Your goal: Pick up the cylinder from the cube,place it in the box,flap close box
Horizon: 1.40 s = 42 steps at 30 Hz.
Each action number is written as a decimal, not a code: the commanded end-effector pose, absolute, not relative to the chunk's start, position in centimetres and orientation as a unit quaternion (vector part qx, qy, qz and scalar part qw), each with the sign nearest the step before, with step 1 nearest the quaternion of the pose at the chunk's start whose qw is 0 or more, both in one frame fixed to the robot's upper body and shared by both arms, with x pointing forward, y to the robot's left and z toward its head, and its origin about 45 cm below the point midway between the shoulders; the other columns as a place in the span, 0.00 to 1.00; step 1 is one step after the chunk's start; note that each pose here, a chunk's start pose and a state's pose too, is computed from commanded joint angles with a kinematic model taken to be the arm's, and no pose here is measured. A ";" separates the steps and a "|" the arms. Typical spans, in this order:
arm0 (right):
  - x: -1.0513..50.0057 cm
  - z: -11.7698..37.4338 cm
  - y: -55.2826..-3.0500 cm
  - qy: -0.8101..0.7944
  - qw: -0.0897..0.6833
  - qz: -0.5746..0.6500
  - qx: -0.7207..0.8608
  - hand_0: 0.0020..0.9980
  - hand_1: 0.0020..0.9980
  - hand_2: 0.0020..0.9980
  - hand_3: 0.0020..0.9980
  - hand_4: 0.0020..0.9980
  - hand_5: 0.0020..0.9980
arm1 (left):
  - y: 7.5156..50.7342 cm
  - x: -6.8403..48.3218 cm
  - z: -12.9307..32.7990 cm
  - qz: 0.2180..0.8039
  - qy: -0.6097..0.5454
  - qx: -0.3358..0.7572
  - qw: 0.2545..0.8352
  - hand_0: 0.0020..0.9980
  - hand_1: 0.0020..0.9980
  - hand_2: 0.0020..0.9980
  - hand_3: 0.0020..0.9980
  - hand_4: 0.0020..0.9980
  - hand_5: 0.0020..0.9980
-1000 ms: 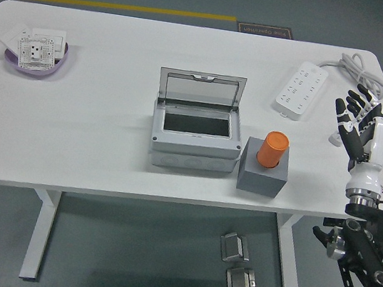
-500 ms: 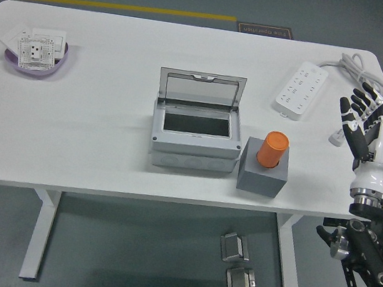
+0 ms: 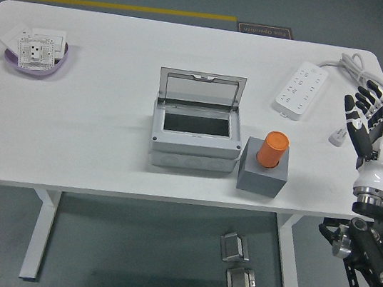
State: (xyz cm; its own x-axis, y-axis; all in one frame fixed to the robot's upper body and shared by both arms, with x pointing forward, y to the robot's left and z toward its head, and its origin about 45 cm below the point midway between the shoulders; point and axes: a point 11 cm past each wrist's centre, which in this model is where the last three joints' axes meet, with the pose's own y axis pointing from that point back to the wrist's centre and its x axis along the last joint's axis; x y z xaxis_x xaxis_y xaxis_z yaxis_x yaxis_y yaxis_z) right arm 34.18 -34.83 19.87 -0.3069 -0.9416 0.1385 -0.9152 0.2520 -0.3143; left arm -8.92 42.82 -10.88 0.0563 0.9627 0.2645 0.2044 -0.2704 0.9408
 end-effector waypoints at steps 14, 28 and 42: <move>35.0 18.1 -33.9 0.791 0.037 -0.150 -0.592 0.77 0.76 0.76 0.80 0.93 0.54 | 42.1 -9.2 -11.1 0.494 0.476 0.620 0.381 0.63 0.58 0.54 0.59 0.49 0.04; 35.0 14.8 -28.3 0.741 0.017 -0.123 -0.660 0.74 0.75 0.75 0.80 0.92 0.53 | 42.0 -8.3 -11.2 0.498 0.469 0.617 0.388 0.63 0.59 0.54 0.60 0.49 0.04; 34.1 12.0 -26.6 0.714 -0.021 -0.097 -0.693 0.72 0.74 0.74 0.79 0.92 0.52 | 41.7 -8.0 -11.3 0.496 0.469 0.617 0.392 0.63 0.59 0.54 0.60 0.50 0.04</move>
State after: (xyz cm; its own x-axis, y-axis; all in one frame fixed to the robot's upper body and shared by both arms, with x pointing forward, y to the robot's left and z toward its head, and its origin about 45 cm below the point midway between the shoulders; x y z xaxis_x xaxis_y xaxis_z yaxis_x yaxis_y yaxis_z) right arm 34.12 -26.63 12.03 -0.0390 -0.9857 0.1638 -0.9938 0.0212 -0.1091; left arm -8.04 41.75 -11.33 0.0683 0.9672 0.2448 0.1891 -0.2535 0.9487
